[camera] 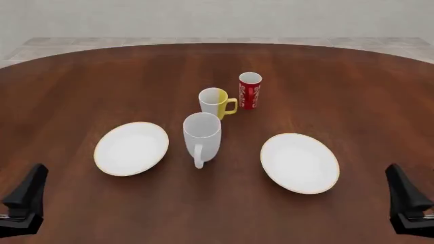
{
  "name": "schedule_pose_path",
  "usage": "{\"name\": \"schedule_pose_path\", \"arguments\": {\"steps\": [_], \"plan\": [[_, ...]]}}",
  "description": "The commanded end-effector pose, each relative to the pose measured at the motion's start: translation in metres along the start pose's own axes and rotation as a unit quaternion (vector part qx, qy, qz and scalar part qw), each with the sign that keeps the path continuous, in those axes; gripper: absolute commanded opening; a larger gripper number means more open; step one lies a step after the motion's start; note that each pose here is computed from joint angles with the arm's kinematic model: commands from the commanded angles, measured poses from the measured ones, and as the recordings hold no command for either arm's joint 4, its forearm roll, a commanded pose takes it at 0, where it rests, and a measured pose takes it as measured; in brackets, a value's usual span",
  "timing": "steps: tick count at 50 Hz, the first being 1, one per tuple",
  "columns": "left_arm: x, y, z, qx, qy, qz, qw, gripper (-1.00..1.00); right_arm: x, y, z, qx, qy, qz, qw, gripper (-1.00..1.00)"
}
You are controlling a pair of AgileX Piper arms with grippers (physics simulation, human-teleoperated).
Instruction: Put the white mug on the left plate.
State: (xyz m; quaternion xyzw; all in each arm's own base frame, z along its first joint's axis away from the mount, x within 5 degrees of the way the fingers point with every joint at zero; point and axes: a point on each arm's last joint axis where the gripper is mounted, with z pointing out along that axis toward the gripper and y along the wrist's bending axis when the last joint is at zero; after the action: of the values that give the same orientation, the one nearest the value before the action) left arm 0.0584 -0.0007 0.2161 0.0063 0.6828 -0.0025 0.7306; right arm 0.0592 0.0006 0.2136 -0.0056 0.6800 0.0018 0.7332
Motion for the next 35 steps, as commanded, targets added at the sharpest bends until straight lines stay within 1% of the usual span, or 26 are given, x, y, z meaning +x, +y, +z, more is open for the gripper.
{"name": "schedule_pose_path", "arguments": {"steps": [1,12,22,27,30,35], "plan": [[0.002,0.001,-0.001,-0.006,-0.011,0.0,0.9999,1.0,0.0,-0.001,0.006,0.007,0.006,0.012,0.9999,1.0],[0.001,0.002,-0.003,-0.015,-0.013,0.0,0.9998,1.0,-0.001,0.0,0.014,0.001,0.011,0.025,0.9996,1.0],[0.0,0.002,-0.003,-0.018,-0.016,0.003,0.9997,1.0,-0.001,0.0,0.014,-0.001,0.011,0.026,0.9996,1.0],[-0.011,0.002,-0.004,-0.017,-0.022,0.008,0.9996,1.0,-0.001,0.0,0.014,-0.003,0.011,0.025,0.9996,1.0],[-0.021,0.001,-0.005,-0.007,-0.025,0.005,0.9996,1.0,-0.001,0.001,0.014,-0.003,0.012,0.025,0.9996,1.0],[-0.038,-0.001,-0.009,0.013,-0.036,0.011,0.9992,1.0,0.0,0.001,0.014,-0.004,0.012,0.024,0.9996,1.0]]}}
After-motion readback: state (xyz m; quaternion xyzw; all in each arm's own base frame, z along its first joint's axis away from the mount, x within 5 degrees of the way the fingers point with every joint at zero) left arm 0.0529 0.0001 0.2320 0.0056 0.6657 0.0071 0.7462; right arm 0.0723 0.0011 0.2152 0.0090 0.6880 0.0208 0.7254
